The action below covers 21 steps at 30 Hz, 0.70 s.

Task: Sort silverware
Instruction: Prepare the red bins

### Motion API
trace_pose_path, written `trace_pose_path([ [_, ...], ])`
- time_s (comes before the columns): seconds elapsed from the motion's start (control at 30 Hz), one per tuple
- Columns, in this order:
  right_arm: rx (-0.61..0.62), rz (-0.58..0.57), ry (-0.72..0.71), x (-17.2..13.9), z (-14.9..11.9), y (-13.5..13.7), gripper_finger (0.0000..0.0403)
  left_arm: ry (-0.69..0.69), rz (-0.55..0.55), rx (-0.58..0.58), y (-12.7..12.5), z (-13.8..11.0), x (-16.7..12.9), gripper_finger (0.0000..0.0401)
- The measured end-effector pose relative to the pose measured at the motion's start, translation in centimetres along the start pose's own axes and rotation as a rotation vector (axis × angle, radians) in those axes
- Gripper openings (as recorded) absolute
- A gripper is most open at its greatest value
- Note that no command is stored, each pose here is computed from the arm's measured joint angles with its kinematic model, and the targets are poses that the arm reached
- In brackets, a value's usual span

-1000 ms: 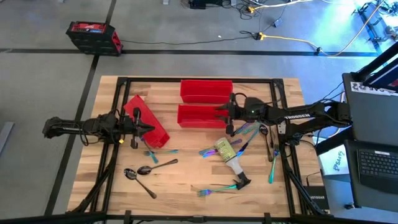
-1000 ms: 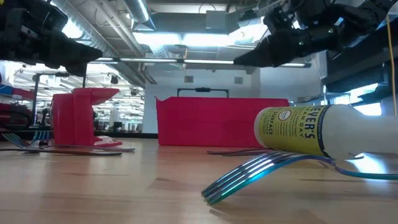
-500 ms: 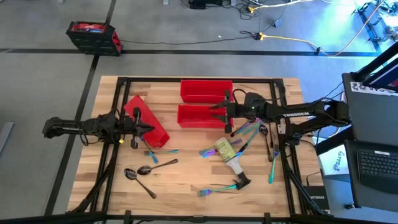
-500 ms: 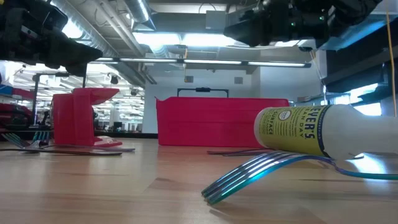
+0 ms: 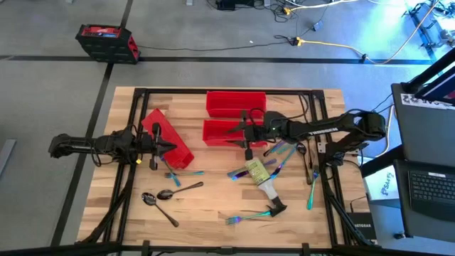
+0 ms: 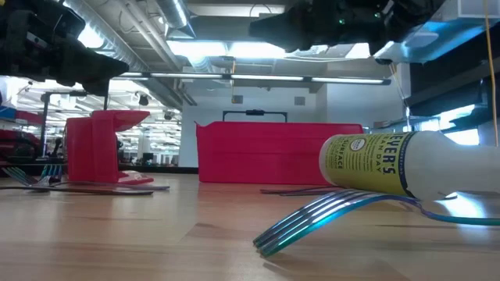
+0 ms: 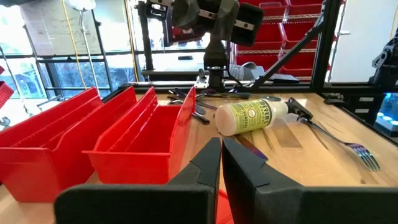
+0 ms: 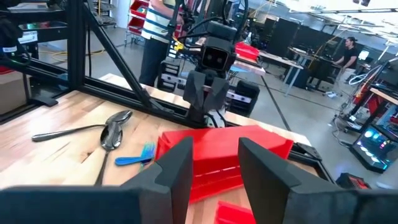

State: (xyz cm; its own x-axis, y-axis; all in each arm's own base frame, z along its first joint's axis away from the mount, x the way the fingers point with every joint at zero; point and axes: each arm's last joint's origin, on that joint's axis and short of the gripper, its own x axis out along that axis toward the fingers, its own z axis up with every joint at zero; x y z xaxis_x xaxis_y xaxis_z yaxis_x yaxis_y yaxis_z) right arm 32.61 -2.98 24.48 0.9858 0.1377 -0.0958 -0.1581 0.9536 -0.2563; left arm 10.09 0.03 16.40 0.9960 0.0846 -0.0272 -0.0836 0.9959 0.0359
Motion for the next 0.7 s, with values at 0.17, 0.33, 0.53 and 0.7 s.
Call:
trace_pose_path([
  [0.17, -0.002, -0.006, -0.009, 0.27, 0.33, -0.12, 0.0113, 0.000, 0.000, 0.000, 0.00, 0.00, 0.00, 0.0001],
  [0.33, 0.027, 0.029, -0.025, 0.29, 0.49, -0.03, 0.0113, 0.000, 0.000, 0.000, 0.00, 0.00, 0.00, 0.0001],
  [0.53, 0.046, 0.039, -0.022, 0.28, 0.45, 0.00, 0.0113, 0.000, 0.000, 0.000, 0.00, 0.00, 0.00, 0.0001],
  [0.7, 0.061, 0.053, 0.024, 0.27, -0.01, 0.14, 0.0113, 0.000, 0.000, 0.000, 0.00, 0.00, 0.00, 0.0001],
])
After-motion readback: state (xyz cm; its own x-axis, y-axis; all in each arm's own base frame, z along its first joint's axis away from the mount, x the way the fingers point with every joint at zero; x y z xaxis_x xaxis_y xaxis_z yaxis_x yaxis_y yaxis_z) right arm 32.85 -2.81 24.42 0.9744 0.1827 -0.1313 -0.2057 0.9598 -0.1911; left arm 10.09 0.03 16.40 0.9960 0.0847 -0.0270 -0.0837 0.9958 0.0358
